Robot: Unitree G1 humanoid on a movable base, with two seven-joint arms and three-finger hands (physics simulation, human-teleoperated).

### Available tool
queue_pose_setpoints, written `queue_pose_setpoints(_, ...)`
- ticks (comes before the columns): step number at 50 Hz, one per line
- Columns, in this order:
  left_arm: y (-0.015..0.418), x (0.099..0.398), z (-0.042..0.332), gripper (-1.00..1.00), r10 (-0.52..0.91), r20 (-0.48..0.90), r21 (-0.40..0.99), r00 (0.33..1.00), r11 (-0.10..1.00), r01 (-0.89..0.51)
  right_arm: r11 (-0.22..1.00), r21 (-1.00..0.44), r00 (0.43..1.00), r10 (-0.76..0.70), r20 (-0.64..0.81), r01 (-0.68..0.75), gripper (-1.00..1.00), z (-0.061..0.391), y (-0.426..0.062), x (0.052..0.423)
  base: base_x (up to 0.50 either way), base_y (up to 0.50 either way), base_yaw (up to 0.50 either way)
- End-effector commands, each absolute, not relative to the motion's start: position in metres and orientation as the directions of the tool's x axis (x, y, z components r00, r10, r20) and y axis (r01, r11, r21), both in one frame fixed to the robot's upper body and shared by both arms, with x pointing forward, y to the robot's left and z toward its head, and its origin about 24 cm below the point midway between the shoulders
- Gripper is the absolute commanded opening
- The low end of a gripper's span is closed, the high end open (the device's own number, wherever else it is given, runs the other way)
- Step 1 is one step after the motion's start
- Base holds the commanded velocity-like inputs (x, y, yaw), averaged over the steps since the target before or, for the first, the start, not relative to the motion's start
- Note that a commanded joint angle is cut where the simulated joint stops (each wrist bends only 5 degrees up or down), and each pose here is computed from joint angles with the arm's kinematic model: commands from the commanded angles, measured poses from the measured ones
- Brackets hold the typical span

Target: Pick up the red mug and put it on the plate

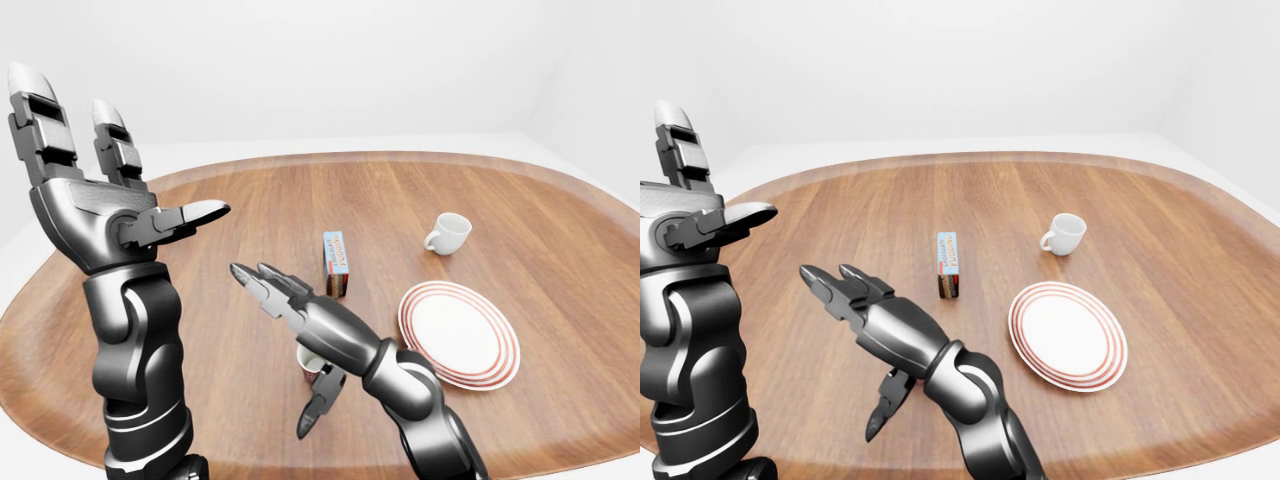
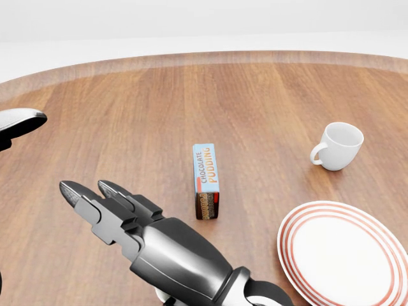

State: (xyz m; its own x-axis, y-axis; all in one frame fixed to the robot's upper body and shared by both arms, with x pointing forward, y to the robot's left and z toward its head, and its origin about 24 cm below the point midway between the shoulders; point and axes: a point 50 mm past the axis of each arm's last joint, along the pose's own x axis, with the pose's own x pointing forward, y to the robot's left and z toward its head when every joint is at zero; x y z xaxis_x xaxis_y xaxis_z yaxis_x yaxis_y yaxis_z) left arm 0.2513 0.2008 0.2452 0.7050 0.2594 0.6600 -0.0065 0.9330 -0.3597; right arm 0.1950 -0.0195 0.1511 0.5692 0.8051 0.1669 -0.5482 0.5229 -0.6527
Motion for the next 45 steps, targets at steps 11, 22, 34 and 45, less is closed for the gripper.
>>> queue_pose_setpoints(11,0.201,0.251,0.247,1.00,0.262,0.664,-0.362,0.700,0.932,-0.005,0.424,-0.692,0.617,0.786,-0.038,-0.584,1.00,0.121,-0.011,0.216,0.00,0.00,0.00)
queue_pose_setpoints(22,0.202,0.253,0.247,1.00,0.263,0.661,-0.362,0.702,0.932,-0.008,0.358,-0.711,0.618,0.774,-0.136,-0.605,1.00,0.108,-0.005,0.224,0.00,0.00,0.00)
queue_pose_setpoints(34,0.202,0.253,0.246,1.00,0.263,0.659,-0.362,0.704,0.932,-0.009,0.342,-0.713,0.647,0.735,-0.203,-0.612,1.00,0.096,-0.007,0.230,0.00,0.00,0.00)
queue_pose_setpoints(45,0.203,0.255,0.245,1.00,0.264,0.654,-0.361,0.709,0.932,-0.014,0.310,-0.725,0.650,0.720,-0.243,-0.615,1.00,0.090,-0.006,0.231,0.00,0.00,0.00)
